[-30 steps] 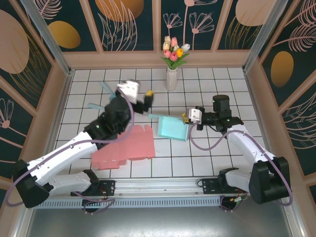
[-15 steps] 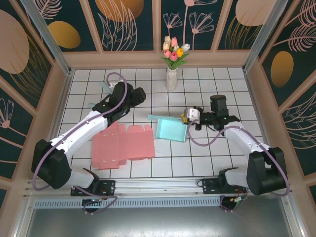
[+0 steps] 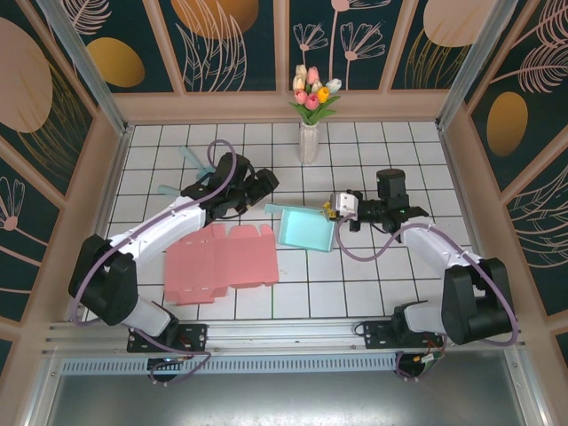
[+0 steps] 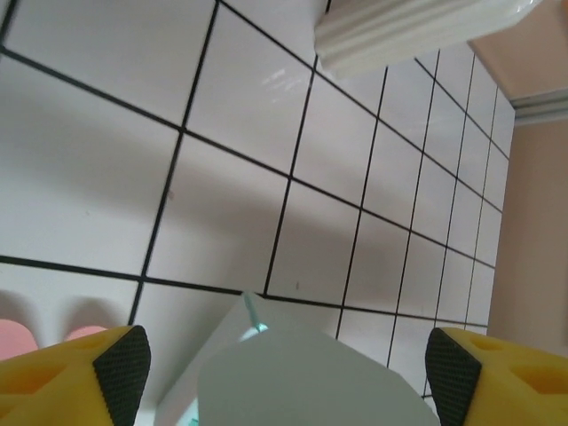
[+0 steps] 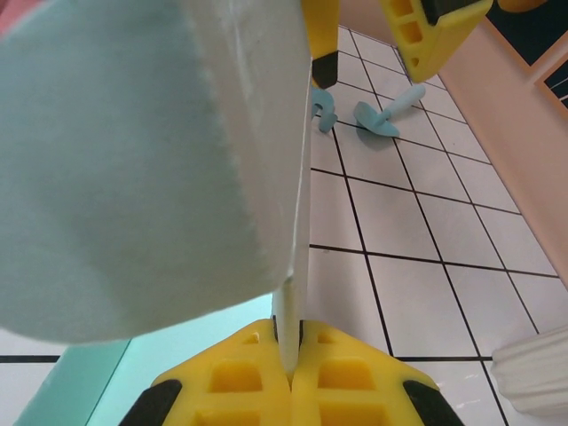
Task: Fold the paper box
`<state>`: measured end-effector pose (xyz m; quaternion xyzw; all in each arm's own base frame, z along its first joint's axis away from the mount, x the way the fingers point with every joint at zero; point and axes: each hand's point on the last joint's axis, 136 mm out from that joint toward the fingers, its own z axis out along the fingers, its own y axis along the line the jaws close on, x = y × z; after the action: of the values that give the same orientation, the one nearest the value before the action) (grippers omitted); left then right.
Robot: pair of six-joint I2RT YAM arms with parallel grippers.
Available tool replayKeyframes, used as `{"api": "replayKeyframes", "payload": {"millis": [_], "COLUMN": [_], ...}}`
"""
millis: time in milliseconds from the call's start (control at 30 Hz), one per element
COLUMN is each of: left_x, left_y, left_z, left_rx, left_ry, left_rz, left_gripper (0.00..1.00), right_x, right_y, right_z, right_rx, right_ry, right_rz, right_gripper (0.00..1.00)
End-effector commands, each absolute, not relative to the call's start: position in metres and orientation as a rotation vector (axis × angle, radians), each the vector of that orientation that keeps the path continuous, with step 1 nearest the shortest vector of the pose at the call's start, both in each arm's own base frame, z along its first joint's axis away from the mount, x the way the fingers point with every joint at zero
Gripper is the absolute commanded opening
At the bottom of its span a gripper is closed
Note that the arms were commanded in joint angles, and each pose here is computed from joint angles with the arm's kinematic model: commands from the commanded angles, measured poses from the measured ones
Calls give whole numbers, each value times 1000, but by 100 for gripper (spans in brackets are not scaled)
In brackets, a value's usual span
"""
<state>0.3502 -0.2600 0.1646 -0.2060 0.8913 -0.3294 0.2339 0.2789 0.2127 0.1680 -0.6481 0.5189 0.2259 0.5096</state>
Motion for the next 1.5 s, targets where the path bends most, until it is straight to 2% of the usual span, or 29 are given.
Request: {"api": "replayKeyframes", "payload": {"millis": [0, 333, 600, 767, 867, 1067, 1300, 1367, 1467], "left_x": [342, 329, 317, 310, 310, 304, 300, 300, 301], "left_y": [-288, -317, -331, -336, -328, -318, -313, -311, -307], "left_z": [167, 163, 158, 145, 136, 115, 95, 92, 89], "left_rx": [-523, -487, -455, -434, -447, -473, -496, -504, -524], "left_ry": [2464, 2505, 2523, 2552, 2554, 2581, 2612, 2608, 2603], "left_rz": [-980, -1042, -1075, -1057, -984, -911, -852, -834, -817], "left_gripper": [83, 80, 64, 56, 55, 54, 53, 53, 52], "right_x": [274, 282, 285, 284, 284, 284, 284, 284, 284], "right_y": [218, 211, 205, 203, 201, 198, 188, 182, 172], "right_z": [171, 152, 138, 134, 129, 121, 126, 127, 126], "right_rx": [-1566, -1583, -1616, -1638, -1663, -1705, -1758, -1774, -1799], "right_ry": [1184, 1268, 1333, 1366, 1398, 1457, 1515, 1536, 1581], "right_rz": [579, 537, 498, 483, 456, 401, 310, 267, 208], "right_gripper": [0, 0, 1, 12, 16, 38, 50, 58, 60]}}
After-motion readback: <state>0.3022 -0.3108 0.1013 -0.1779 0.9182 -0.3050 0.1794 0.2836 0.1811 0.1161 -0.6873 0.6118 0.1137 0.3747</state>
